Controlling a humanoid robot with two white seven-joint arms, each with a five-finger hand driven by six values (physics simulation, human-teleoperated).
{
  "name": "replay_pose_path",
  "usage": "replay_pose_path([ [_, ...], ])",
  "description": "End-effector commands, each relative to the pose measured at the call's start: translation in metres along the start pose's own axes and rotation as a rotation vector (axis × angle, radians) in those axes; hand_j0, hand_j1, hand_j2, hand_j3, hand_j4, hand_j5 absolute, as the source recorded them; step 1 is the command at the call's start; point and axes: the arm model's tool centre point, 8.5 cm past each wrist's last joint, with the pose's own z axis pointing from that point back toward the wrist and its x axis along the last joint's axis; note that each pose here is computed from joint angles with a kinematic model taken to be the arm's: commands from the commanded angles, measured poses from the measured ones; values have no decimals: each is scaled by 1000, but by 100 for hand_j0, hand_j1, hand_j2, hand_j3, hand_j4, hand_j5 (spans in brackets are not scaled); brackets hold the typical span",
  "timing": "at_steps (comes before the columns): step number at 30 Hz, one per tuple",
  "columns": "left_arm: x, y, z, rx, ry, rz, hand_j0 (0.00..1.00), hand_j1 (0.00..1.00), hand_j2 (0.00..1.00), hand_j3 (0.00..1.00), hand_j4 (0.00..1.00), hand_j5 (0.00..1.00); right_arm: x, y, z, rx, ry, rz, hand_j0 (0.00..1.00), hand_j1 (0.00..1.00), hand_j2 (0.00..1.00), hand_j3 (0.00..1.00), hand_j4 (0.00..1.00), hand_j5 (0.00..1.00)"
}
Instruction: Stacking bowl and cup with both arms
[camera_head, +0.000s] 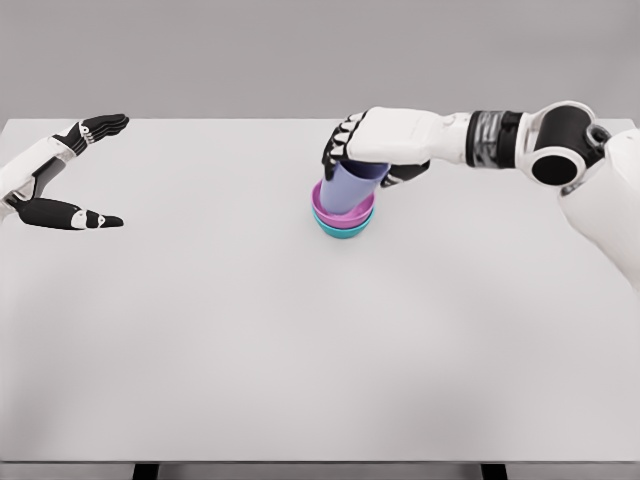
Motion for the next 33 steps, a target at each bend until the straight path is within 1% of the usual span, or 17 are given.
replay_pose_path([
  [1,0,1,0,5,-2,6,100,100,100,100,100,100,-1,3,-2,3,2,-14,62,62,62,62,62,62],
  [8,0,1,0,5,-2,6,100,100,100,100,100,100,-1,3,-3,3,0,-15,62,62,62,62,62,62],
  [10,0,1,0,5,-2,6,100,100,100,100,100,100,-2,4,-4,13,10,-4,62,62,62,62,62,62],
  [20,0,1,0,5,-2,6,100,100,100,100,100,100,-6,7,-4,19,19,-16,62,62,62,62,62,62],
  [22,0,0,0,5,-3,7,100,100,100,100,100,100,-5,7,-4,18,17,-13,64,64,64,64,64,64],
  [23,0,1,0,5,-2,6,100,100,100,100,100,100,-5,6,-4,18,17,-11,67,67,67,67,67,67],
  [24,0,1,0,5,-2,6,100,100,100,100,100,100,-5,7,-4,20,16,-10,79,79,79,79,79,79],
  [25,0,1,0,5,-2,6,100,100,100,100,100,100,-5,6,-3,24,18,-4,87,87,87,87,87,87],
  [27,0,1,0,5,-2,6,100,100,100,100,100,100,-4,6,-4,26,19,2,98,98,98,98,98,98],
  [33,0,1,0,5,-2,6,100,100,100,100,100,100,-1,2,-3,19,12,14,98,98,98,98,98,98],
])
